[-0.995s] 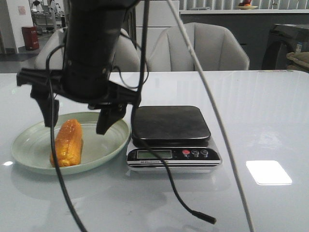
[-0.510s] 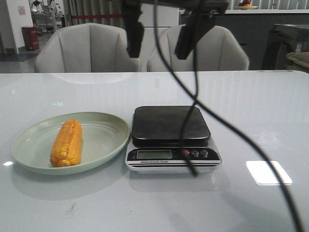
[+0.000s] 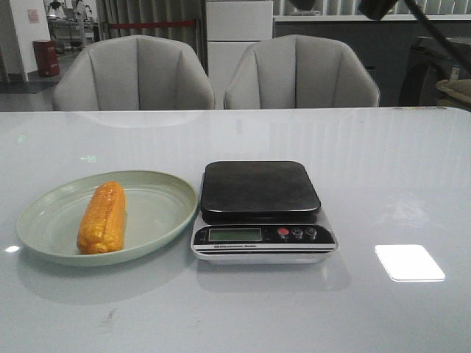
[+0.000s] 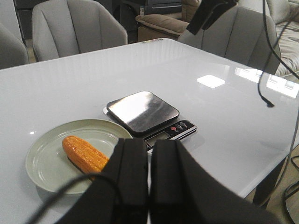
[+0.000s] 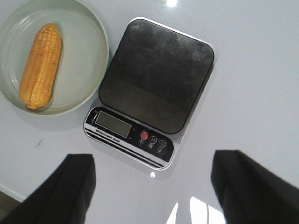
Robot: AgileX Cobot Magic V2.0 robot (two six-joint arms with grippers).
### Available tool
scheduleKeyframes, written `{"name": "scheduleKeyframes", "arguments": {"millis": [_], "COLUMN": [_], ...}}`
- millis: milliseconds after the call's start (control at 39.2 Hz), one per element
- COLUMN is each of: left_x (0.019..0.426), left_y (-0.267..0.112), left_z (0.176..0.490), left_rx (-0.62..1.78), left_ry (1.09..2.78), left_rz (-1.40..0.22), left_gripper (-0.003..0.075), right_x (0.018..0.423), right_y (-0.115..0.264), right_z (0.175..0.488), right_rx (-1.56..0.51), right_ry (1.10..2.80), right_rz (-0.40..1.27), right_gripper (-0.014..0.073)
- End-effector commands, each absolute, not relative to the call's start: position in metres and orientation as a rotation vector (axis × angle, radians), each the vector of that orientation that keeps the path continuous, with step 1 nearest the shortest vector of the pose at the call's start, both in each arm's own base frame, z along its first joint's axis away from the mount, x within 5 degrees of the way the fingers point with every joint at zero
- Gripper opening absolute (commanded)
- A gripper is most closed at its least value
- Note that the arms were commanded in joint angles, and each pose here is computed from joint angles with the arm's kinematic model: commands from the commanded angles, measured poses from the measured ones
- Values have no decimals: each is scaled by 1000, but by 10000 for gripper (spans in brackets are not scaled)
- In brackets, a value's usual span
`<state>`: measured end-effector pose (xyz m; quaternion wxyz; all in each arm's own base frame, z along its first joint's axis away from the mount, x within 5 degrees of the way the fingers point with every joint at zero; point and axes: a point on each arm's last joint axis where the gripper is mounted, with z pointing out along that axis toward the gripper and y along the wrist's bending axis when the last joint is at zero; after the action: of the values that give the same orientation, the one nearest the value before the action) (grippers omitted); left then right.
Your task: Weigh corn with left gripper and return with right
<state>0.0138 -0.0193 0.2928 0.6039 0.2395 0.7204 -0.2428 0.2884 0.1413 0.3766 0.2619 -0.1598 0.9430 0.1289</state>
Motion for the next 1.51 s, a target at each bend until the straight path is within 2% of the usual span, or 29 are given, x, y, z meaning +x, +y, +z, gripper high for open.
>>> {"name": "scheduleKeyframes", "arguments": {"millis": [0,459,740,893,1046,1199,1480], "left_x": [14,14,14,14,14,14,14], "left_y": [-19,-19,-19,-19,-19,-19,-19], "left_z": [306,306,306,306,306,306,306], "left_rx": [523,523,523,523,523,523,523], "left_ry": [1589,1589,1589,1589,1589,1589,1589], "left_rz": [-587,-587,-587,-587,-587,-587,-587], "left_gripper": [122,122,122,122,122,122,122], "right_x": [261,143,79,52,41,44,46], "right_y": [127,71,42,28,22,22,23], "right_z": [397,361,341,325,300,274,270], "right_rx": [-401,-328,-362,-320,-276,-270,-273], "right_ry": [2370,2091,1843,1649,1496,1507,1506], "right_rz": [386,426,408,423,432,427,418], "right_gripper": [607,607,607,607,607,607,589]}}
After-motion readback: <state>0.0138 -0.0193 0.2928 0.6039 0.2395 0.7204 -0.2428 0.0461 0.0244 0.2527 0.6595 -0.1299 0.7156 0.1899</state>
